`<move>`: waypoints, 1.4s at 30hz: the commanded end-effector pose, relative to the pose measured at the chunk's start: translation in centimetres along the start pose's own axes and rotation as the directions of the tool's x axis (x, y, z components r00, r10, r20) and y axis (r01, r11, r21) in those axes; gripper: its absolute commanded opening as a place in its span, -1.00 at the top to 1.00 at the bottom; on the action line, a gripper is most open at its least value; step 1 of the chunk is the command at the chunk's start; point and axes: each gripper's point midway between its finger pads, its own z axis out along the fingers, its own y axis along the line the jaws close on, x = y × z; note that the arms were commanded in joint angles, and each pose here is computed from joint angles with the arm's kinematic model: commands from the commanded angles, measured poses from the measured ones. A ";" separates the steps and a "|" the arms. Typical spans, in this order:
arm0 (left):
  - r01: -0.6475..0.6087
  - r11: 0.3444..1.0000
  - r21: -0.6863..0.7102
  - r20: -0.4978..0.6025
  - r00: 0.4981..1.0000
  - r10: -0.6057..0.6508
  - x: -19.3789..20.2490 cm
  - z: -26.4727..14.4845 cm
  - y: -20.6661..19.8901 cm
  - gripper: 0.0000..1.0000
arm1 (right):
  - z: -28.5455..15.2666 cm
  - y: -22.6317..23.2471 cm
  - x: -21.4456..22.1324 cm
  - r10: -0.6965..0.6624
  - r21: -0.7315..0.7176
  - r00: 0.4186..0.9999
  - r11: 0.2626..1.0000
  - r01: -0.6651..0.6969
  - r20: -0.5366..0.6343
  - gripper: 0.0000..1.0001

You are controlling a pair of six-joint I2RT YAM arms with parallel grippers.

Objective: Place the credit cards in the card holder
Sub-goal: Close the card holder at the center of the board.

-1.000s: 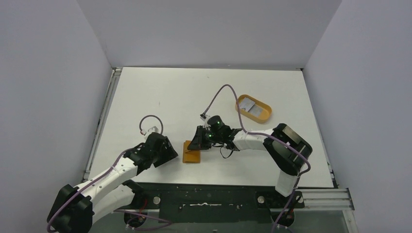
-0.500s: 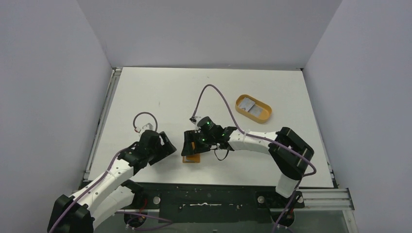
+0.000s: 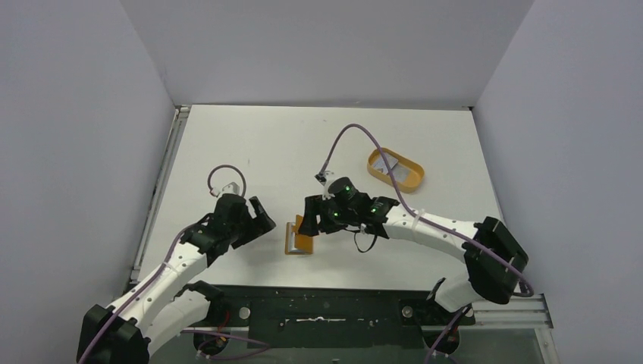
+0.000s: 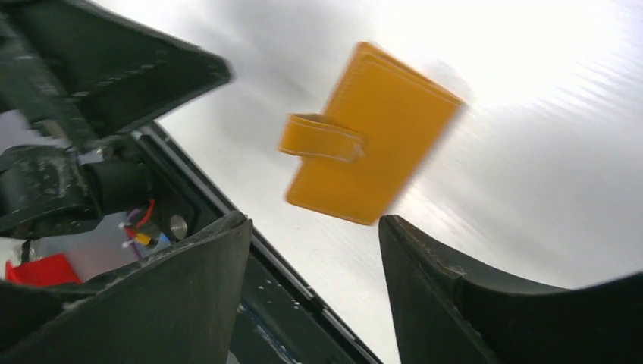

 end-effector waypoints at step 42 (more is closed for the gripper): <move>-0.210 0.972 -0.107 -0.207 0.961 0.184 2.7 6.8 -2.1 -0.09 | 3.3 -4.2 1.5 0.094 0.121 0.995 0.988 -0.092 -0.017 -0.13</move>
